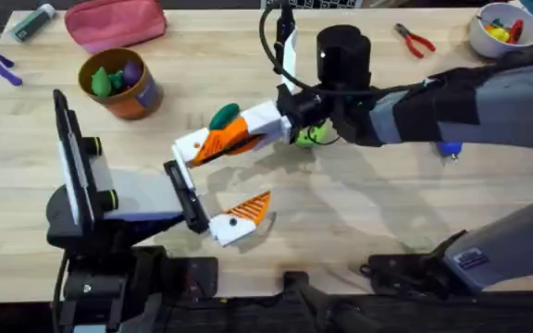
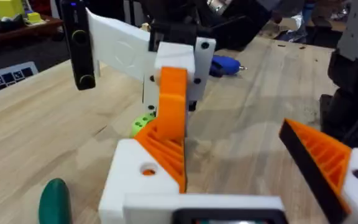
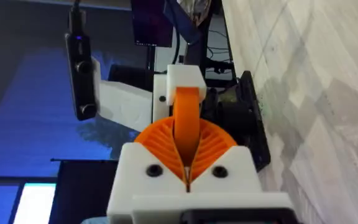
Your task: Pick up the gripper from the table and insert it into the empty holder that is missing its gripper. Then pick up a screw, insert it into the mounting hole, and use the screwdriver to tighten it. Finally, clean up the table by picking up the vegetable and placing it into the bucket.
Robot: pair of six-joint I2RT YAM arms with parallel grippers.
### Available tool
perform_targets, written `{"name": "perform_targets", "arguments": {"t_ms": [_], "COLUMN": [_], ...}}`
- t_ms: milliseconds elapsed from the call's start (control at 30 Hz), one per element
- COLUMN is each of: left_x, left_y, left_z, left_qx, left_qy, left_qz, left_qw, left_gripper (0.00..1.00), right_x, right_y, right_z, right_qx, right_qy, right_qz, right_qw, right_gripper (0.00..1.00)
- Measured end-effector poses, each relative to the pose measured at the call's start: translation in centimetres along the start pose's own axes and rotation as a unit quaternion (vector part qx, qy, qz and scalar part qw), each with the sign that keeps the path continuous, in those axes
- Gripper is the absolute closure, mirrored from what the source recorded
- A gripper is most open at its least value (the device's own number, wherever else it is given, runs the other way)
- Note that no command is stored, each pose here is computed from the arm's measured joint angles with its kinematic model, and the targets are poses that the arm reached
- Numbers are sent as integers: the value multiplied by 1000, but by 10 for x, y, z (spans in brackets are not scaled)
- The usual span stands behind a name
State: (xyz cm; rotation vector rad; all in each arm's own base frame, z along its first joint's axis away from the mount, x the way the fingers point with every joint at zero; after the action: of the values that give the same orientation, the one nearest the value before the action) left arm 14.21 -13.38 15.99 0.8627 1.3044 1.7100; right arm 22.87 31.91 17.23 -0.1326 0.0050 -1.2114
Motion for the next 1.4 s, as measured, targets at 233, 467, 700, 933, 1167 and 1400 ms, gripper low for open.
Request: {"name": "perform_targets", "arguments": {"t_ms": [233,467,700,933,1167,1400], "left_x": [0,0,0,0,0,0], "left_y": [0,0,0,0,0,0], "left_z": [0,0,1,1,1,1], "left_qx": [1,2,2,4,4,4], "left_qy": [0,0,2,2,2,3], "left_qz": [0,0,1,1,1,1], "left_qw": [1000,1000,1000,1000,1000,1000], "left_gripper": [14,13,14,14,14,13], "right_x": [-5,-6,-7,-8,-8,-8], "right_y": [1,2,2,3,3,3], "right_z": [0,0,0,0,0,0], "right_qx": [0,0,-2,-5,-5,-5], "right_qy": [-3,-4,-5,-5,-5,-5], "right_qz": [-6,-9,-11,-12,-13,-14], "right_qw": [1000,1000,1000,1000,1000,1000], "right_gripper": [992,992,992,992,992,991]}}
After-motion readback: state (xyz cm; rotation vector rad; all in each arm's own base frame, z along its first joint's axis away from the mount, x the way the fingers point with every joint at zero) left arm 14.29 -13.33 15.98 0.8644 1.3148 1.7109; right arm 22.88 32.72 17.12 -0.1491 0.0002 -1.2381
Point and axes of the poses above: each hand's point on the last joint's axis, 136 mm out from that joint toward the fingers, its own x axis back along the fingers, its own z axis along the line the jaws close on, y = z × x, the point moved 2 cm from there along x, back along the fingers, and after that the axes turned 15 degrees about -x, right-handed, at the moved point
